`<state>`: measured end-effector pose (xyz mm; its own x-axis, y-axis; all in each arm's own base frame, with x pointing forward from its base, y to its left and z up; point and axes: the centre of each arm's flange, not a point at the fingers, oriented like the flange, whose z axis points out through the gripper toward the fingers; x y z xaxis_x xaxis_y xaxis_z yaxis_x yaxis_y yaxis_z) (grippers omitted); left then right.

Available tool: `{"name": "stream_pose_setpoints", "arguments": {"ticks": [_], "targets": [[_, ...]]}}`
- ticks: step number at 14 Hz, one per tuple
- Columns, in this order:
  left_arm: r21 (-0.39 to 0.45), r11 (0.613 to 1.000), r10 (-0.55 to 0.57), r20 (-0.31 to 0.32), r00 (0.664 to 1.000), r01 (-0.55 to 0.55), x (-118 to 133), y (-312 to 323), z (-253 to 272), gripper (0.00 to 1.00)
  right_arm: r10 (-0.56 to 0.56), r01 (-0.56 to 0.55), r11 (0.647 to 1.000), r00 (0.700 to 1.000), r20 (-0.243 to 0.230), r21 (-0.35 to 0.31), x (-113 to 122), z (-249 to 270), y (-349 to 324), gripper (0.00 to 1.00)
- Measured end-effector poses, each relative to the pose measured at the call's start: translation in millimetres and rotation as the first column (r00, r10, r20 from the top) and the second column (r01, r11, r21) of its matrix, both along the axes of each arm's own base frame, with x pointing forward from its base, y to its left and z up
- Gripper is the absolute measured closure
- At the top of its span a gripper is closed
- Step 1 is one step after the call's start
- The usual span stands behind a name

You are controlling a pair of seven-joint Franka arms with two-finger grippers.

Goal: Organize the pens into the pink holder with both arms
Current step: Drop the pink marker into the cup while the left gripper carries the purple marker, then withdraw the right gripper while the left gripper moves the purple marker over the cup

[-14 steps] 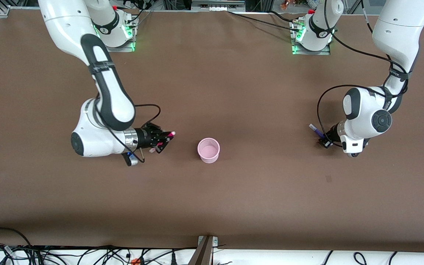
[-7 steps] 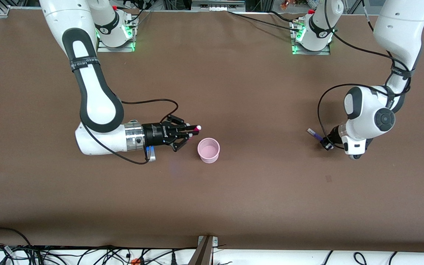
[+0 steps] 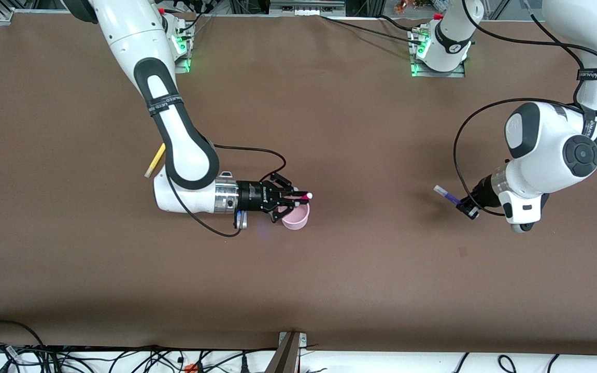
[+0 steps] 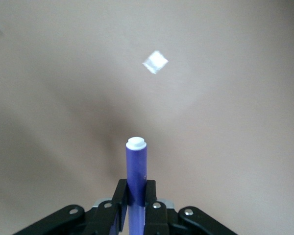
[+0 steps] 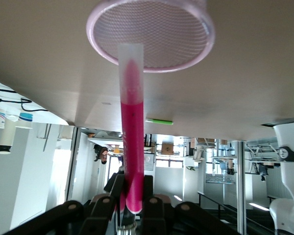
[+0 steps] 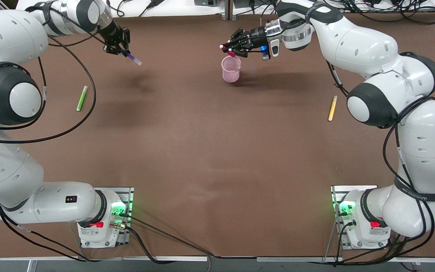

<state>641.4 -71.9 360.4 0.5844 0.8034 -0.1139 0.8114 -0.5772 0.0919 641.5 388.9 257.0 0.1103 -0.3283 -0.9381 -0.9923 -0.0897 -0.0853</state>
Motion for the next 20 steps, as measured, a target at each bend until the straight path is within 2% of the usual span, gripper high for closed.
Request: {"name": "stream_pose_setpoints", "arguments": {"ticks": [4,5,8,9,10,12,13,14,15,16,17,18,19,20], "targets": [[-0.017,0.999,0.046,0.028,0.999,-0.045,5.8,-43.8,23.5,0.82,-0.001,0.002,1.000,1.000,0.016,-0.011,-1.2,-12.4,6.5,0.83],[-0.013,0.998,0.057,0.026,0.998,-0.056,5.1,-51.4,23.3,0.82,0.005,-0.004,1.000,1.000,0.030,-0.015,-1.6,-18.9,5.8,0.77],[-0.014,0.993,0.118,0.046,0.992,-0.117,9.1,-73.6,38.0,0.82,0.007,-0.006,1.000,0.998,0.060,-0.022,2.6,-22.2,0.6,0.47],[-0.022,0.990,0.142,0.056,0.988,-0.141,11.2,-83.8,45.9,0.82,0.015,-0.012,0.999,0.996,0.085,-0.034,7.4,-15.6,-3.1,0.38],[-0.028,0.987,0.161,0.067,0.985,-0.159,12.6,-96.5,53.5,0.82,0.040,-0.031,0.997,0.992,0.123,-0.069,13.4,-6.9,-9.4,0.26],[-0.033,0.982,0.187,0.087,0.978,-0.185,12.2,-131.1,65.1,0.82,0.145,-0.100,0.975,0.964,0.225,-0.198,26.7,25.4,-31.1,0.03],[-0.016,0.983,0.183,0.100,0.978,-0.183,10.5,-150.5,65.8,0.82,0.215,-0.142,0.952,0.940,0.264,-0.271,32.4,45.3,-48.0,0.00],[0.005,0.983,0.181,0.116,0.977,-0.183,7.7,-170.9,64.0,0.82,0.299,-0.187,0.920,0.903,0.308,-0.344,37.5,64.1,-67.9,0.00],[0.020,0.980,0.191,0.145,0.971,-0.196,4.6,-192.9,60.3,0.82,0.406,-0.243,0.876,0.838,0.365,-0.418,41.6,81.8,-91.7,0.00],[0.023,0.976,0.208,0.189,0.960,-0.216,1.9,-216.2,56.8,0.82,0.511,-0.299,0.825,0.757,0.408,-0.478,44.4,97.5,-118.0,0.00],[0.032,0.971,0.225,0.231,0.946,-0.239,-2.3,-238.3,51.6,0.82,0.578,-0.335,0.786,0.697,0.426,-0.519,47.4,109.2,-147.0,0.00],[0.047,0.964,0.240,0.264,0.934,-0.261,-7.6,-256.9,45.3,0.82,0.622,-0.355,0.754,0.656,0.427,-0.553,50.9,118.4,-179.1,0.00],[0.061,0.957,0.254,0.295,0.921,-0.284,-12.4,-273.2,39.2,0.82,0.668,-0.371,0.713,0.617,0.416,-0.595,52.8,127.8,-211.5,0.00],[0.074,0.951,0.263,0.322,0.909,-0.301,-16.2,-287.8,33.2,0.82,0.725,-0.389,0.653,0.567,0.390,-0.649,52.1,139.3,-240.7,0.00]]}}
